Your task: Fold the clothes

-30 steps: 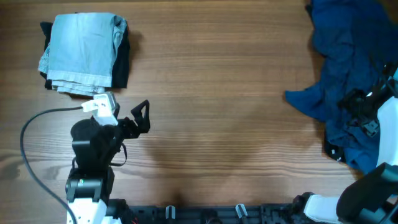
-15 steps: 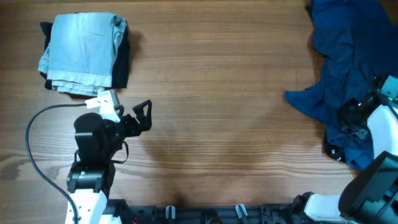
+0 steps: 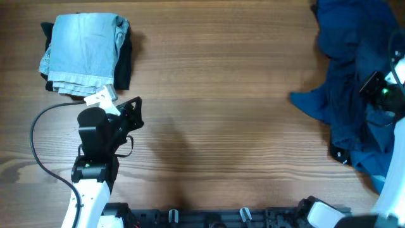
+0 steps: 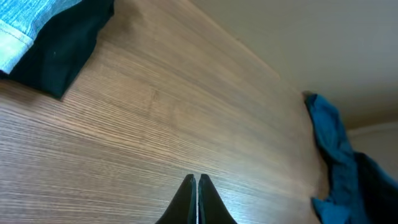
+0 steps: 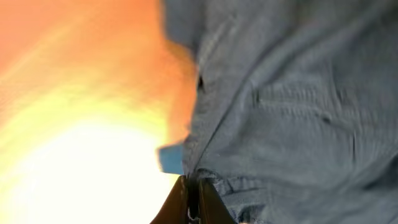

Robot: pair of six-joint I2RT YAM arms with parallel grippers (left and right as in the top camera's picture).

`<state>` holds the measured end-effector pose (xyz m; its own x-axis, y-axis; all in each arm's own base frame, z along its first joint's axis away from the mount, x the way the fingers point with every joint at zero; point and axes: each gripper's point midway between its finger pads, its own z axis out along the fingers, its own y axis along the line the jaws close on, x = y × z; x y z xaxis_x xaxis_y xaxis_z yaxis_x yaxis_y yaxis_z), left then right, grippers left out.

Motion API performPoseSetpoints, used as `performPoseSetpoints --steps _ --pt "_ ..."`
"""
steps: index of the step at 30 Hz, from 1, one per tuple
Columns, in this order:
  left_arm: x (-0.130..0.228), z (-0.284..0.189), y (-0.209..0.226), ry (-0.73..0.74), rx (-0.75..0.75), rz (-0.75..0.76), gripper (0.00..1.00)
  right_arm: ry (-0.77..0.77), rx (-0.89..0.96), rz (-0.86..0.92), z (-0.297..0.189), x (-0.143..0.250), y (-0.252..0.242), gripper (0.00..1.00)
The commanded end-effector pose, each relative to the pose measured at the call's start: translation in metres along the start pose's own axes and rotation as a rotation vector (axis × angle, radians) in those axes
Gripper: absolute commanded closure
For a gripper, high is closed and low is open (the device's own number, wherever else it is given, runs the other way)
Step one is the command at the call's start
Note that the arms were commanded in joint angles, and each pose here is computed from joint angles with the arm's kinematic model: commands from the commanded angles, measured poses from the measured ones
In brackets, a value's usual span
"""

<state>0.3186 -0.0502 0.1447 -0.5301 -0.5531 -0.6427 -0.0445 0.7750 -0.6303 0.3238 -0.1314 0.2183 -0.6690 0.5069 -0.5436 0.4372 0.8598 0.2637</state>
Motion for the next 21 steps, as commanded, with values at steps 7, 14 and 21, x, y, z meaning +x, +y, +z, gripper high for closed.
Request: performPoseSetpoints --steps 7,14,21 --pt "-0.011 0.001 -0.036 -0.03 0.124 -0.016 0.95 -0.323 -0.674 -0.521 -0.16 -0.007 0.241 0.96" --pt "0.039 0.002 -0.087 0.127 0.276 0.065 0.88 -0.463 -0.955 -0.446 -0.222 -0.007 0.322 0.96" --pt "0.128 0.023 -0.15 0.301 0.446 0.195 0.78 -0.36 -0.946 -0.42 -0.187 0.001 0.338 0.96"
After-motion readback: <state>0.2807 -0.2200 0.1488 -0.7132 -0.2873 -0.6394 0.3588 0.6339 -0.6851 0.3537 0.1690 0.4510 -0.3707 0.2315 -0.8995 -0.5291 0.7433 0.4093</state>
